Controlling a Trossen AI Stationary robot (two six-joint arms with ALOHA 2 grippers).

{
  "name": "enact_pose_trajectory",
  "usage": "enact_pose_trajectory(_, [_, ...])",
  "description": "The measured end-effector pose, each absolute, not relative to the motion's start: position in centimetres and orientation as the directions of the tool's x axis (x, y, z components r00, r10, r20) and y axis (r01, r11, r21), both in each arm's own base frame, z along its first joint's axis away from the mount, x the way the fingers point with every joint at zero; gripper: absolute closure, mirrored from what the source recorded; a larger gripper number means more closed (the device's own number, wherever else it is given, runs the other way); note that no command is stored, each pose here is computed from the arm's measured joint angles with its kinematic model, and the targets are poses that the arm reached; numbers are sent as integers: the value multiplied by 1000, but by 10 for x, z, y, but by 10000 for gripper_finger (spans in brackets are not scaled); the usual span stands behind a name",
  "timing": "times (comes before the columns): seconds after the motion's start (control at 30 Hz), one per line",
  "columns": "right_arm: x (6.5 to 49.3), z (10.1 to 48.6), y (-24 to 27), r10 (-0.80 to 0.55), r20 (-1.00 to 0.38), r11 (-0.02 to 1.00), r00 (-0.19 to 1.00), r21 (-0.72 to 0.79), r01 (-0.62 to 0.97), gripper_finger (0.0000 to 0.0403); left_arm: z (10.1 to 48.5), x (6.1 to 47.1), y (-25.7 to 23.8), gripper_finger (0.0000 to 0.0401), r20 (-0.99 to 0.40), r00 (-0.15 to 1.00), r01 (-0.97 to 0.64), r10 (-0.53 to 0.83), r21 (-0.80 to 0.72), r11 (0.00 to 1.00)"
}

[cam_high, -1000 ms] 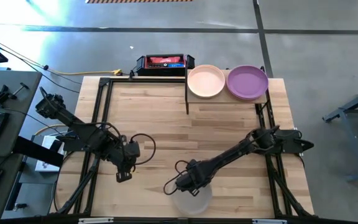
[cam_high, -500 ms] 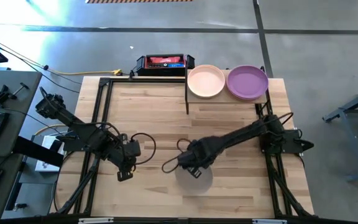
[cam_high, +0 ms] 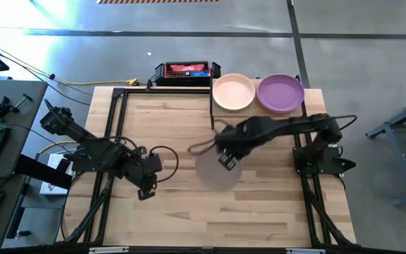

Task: Place and stack plates onto a shelf
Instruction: Stack the gray plate on top of the beige plate on the shelf

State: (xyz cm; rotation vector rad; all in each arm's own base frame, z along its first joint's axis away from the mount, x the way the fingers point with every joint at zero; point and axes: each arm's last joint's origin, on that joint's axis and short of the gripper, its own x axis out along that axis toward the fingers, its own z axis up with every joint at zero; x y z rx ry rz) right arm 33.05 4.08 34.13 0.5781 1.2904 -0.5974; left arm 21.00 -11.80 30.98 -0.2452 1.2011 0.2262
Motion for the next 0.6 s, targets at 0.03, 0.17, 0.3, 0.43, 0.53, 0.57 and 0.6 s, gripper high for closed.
enact_pose_trajectory(0.03, [326, 348, 33, -85, -978, 713, 190, 73, 697, 403, 310, 211, -117, 284, -936, 349, -308, 52, -62, 949])
enact_pose_trajectory(0.17, [309, 369, 0, -110, -962, 685, 250, 109, 720, 403, 310, 214, -111, 284, -930, 358, -316, 84, -36, 948])
enact_pose_trajectory(0.3, [288, 389, -39, -148, -942, 650, 300, 136, 748, 403, 310, 217, -104, 284, -930, 355, -337, 95, -32, 941])
enact_pose_trajectory(0.43, [266, 403, -77, -186, -920, 606, 345, 169, 778, 403, 310, 220, -98, 284, -930, 352, -355, 106, -28, 935])
enact_pose_trajectory(0.53, [251, 410, -105, -189, -903, 581, 385, 214, 786, 403, 310, 223, -92, 284, -930, 350, -363, 114, -22, 931])
enact_pose_trajectory(0.57, [247, 411, -114, -191, -898, 571, 397, 228, 789, 403, 310, 223, -90, 284, -930, 349, -368, 118, -20, 930])
enact_pose_trajectory(0.6, [243, 412, -123, -193, -891, 564, 411, 242, 790, 403, 310, 224, -88, 284, -930, 347, -375, 121, -19, 927])
